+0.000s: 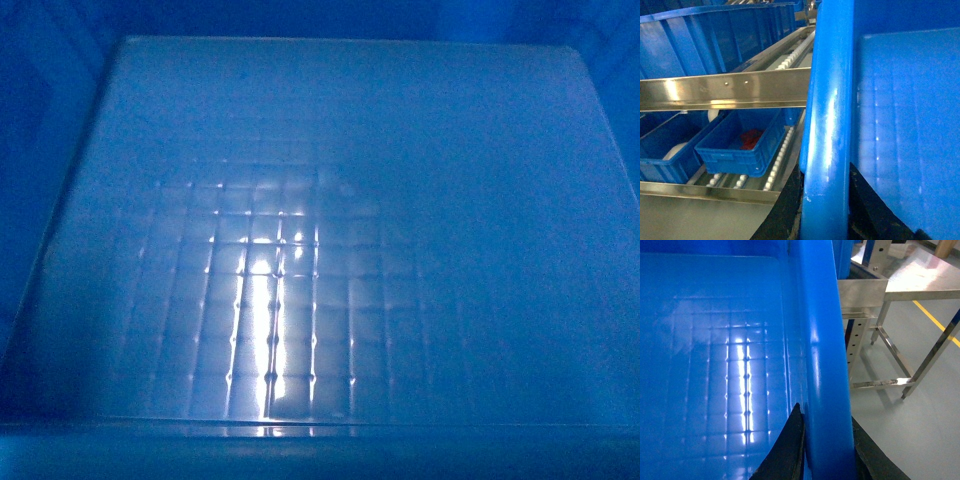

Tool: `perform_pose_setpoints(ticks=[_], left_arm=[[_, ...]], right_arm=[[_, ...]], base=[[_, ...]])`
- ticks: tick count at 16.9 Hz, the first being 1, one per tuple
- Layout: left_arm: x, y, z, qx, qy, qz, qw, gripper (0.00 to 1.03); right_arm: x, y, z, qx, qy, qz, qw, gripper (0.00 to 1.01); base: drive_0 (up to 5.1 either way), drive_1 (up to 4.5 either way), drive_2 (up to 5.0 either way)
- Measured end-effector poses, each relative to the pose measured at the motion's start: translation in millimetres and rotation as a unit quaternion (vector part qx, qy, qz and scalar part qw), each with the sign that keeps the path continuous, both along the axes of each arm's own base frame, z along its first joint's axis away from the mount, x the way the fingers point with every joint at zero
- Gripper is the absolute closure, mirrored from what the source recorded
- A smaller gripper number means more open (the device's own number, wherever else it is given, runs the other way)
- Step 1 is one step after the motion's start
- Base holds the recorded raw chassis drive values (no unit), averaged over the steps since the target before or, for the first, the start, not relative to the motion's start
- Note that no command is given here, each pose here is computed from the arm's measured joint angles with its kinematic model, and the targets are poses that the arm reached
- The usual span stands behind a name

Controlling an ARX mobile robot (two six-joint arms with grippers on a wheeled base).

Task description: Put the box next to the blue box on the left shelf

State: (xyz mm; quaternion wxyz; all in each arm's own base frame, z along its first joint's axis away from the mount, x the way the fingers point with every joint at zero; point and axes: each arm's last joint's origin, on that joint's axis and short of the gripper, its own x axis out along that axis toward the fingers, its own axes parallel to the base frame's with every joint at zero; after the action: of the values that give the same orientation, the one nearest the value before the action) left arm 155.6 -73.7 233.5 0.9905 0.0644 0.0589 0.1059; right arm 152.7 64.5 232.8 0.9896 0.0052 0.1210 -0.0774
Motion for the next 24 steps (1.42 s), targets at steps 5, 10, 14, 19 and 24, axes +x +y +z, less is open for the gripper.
perform_pose_setpoints(ticks=[5, 10, 14, 19, 24], left_arm=[[0.0, 0.0, 0.2, -0.001, -0.001, 0.0, 1.0, 0.87], [0.0, 0.0, 0.1, -0.001, 0.0, 0.0, 1.0, 0.87], [0.0, 0.0, 0.1, 0.0, -0.001, 0.0, 1.0, 0.87], [-0.3, 0.4, 0.6, 0.001, -0.002, 0.001, 1.0, 0.87], [-0.3, 0.4, 0.6, 0.001, -0.002, 0.001, 1.0, 0.87]], right_arm=[[0.0, 0.0, 0.1, 0.0, 0.0, 0.0, 1.0, 0.88], [0.1, 0.1, 0.0, 0.0, -0.001, 0.001, 1.0, 0.88], [0.0, 0.0, -0.2, -0.001, 0.0, 0.0, 1.0, 0.88], [0.1, 0.1, -0.1, 0.002, 0.0, 0.001, 1.0, 0.88], [0.0, 0.1, -0.2, 0.001, 0.0, 0.001, 1.0, 0.88]], base=[[-5.0, 2.49, 2.5], [-4.9, 2.55, 2.5], [-3.7, 1.89, 1.9], [0.0, 0.0, 0.0], [0.0, 0.0, 0.0]])
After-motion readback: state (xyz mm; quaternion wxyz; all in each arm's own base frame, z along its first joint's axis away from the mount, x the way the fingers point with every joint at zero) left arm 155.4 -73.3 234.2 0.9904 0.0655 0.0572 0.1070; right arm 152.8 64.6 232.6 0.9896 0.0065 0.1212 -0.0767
